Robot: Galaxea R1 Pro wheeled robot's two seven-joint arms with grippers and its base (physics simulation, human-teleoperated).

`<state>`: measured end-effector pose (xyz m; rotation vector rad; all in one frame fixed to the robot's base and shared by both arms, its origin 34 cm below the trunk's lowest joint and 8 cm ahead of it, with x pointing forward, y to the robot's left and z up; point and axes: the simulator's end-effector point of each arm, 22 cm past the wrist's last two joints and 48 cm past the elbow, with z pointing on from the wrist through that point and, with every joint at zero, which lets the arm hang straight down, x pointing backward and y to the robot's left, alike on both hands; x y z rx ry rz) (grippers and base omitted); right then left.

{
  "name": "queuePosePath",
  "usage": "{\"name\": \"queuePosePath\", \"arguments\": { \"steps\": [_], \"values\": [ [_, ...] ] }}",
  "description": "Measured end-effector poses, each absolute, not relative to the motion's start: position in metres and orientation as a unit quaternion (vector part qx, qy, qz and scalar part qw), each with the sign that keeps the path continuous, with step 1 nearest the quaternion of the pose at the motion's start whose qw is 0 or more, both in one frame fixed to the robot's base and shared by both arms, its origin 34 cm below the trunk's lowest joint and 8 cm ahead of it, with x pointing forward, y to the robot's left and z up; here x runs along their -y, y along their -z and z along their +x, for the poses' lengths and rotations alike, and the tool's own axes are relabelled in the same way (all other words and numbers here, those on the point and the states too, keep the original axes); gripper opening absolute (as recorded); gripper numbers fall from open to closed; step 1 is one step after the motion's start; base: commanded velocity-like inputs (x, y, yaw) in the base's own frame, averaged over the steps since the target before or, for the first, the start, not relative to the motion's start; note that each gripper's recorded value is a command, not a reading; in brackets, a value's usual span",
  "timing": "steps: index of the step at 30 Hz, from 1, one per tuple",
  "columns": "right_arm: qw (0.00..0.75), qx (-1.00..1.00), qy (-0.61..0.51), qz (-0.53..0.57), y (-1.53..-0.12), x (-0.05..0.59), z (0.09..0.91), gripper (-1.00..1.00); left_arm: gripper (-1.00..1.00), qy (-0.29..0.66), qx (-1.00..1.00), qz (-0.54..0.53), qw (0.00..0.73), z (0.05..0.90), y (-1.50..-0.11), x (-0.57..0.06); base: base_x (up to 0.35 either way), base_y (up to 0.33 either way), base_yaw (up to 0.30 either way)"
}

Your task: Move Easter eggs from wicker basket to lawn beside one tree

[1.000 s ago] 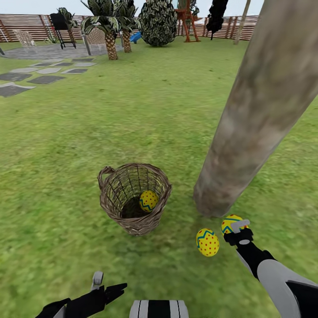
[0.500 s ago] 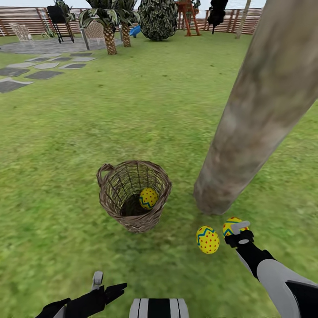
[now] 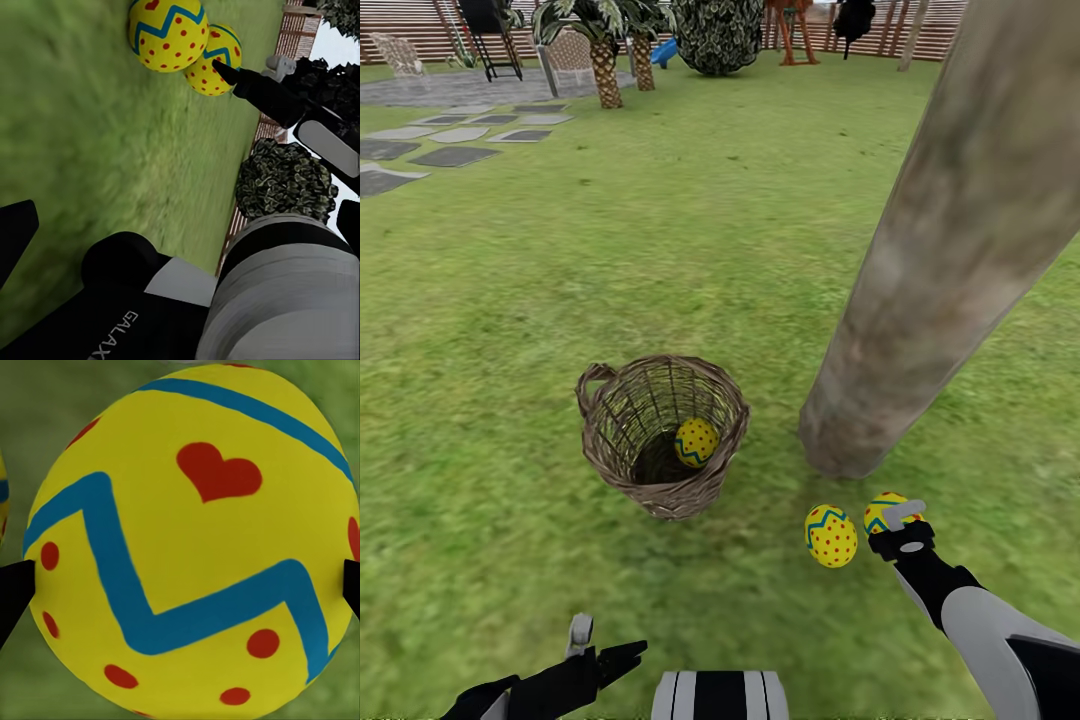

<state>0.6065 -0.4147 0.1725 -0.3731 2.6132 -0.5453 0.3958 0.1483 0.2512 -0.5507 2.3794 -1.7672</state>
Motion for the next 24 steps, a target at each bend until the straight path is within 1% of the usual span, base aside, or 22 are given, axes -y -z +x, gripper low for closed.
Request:
{"name": "queuePosePath", "arguments": {
  "steps": [24],
  "values": [
    [0.187,-0.953,0.192,-0.141,-0.130,0.416,0.580,-1.00,1.00,0.577,-0.790,-0.206,0.030,0.374,-0.224,-0.147,0.000,0.000,0.000]
  ]
}}
